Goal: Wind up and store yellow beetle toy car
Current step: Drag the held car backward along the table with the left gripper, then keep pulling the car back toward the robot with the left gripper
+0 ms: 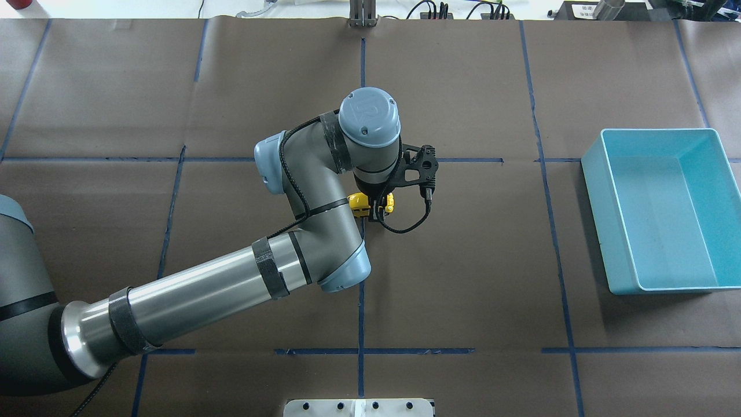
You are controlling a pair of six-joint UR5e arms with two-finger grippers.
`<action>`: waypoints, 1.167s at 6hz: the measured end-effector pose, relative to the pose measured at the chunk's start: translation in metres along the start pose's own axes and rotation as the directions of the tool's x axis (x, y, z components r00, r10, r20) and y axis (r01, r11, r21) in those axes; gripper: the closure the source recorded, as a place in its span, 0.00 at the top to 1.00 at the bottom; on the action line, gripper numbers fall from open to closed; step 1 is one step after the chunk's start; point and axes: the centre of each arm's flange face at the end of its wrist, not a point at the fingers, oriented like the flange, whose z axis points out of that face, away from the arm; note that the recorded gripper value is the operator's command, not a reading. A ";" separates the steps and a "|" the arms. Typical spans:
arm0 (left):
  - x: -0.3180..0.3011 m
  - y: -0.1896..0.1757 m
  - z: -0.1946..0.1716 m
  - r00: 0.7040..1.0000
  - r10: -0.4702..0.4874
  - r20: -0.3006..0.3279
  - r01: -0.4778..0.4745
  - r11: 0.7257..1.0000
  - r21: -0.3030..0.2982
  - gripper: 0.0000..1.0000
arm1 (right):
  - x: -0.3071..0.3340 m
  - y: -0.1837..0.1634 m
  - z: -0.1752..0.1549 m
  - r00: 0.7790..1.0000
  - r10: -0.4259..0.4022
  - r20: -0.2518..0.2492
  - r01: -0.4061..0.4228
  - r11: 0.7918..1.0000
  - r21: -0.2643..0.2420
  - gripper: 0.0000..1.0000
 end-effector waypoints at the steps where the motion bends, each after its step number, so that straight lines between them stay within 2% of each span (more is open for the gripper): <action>1: 0.000 0.003 0.002 1.000 0.001 0.002 -0.001 1.000 0.004 0.00 | 0.001 0.000 0.000 1.000 0.001 -0.001 -0.001 1.000 -0.001 1.00; 7: 0.005 0.031 0.015 1.000 -0.006 0.000 0.006 1.000 -0.001 0.00 | 0.000 0.000 0.000 1.000 -0.002 -0.001 0.002 1.000 0.000 1.00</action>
